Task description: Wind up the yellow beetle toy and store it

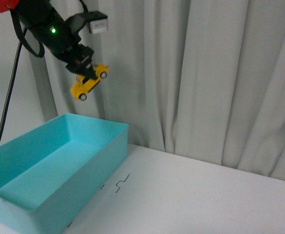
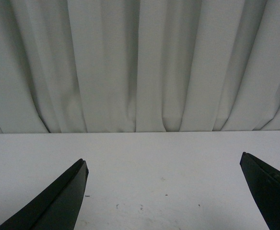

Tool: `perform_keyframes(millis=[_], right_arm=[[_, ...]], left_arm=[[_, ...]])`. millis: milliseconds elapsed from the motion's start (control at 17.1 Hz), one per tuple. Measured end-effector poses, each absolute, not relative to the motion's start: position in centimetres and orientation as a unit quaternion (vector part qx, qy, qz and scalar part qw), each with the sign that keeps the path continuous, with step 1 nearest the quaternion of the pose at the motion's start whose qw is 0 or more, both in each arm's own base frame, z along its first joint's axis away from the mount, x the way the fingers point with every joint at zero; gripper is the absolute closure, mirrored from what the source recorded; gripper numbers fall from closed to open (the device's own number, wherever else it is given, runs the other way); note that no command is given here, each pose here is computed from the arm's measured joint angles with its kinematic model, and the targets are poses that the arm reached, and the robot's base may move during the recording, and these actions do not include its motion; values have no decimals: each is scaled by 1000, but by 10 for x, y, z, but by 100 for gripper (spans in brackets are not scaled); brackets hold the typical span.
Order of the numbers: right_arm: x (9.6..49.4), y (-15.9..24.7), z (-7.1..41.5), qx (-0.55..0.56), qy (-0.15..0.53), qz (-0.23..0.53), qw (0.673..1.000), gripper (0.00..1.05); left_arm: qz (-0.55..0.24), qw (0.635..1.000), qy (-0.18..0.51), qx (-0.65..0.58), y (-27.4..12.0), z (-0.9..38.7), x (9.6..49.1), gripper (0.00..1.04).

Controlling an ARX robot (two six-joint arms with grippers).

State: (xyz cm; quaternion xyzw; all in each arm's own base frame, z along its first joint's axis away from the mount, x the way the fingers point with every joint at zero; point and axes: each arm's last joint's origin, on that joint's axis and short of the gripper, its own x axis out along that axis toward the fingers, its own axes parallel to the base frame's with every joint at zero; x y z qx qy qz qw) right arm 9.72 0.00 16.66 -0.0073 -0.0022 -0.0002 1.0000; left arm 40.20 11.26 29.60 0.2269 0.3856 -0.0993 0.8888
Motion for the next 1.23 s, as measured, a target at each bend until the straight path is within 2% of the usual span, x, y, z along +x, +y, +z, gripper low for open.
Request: perform_keyframes(millis=[292, 584, 701, 1227], right_arm=[[97, 0, 167, -7, -2, 0, 1000, 7], [97, 0, 167, -7, -2, 0, 1000, 7], [97, 0, 167, -7, -2, 0, 1000, 7], [97, 0, 167, -7, -2, 0, 1000, 7]], left_arm=[[-77, 880, 425, 198, 123, 275, 394, 67], [6, 861, 477, 176, 145, 244, 388, 67], [39, 846, 509, 151, 153, 215, 393, 67], [72, 815, 569, 85, 149, 150, 392, 67]])
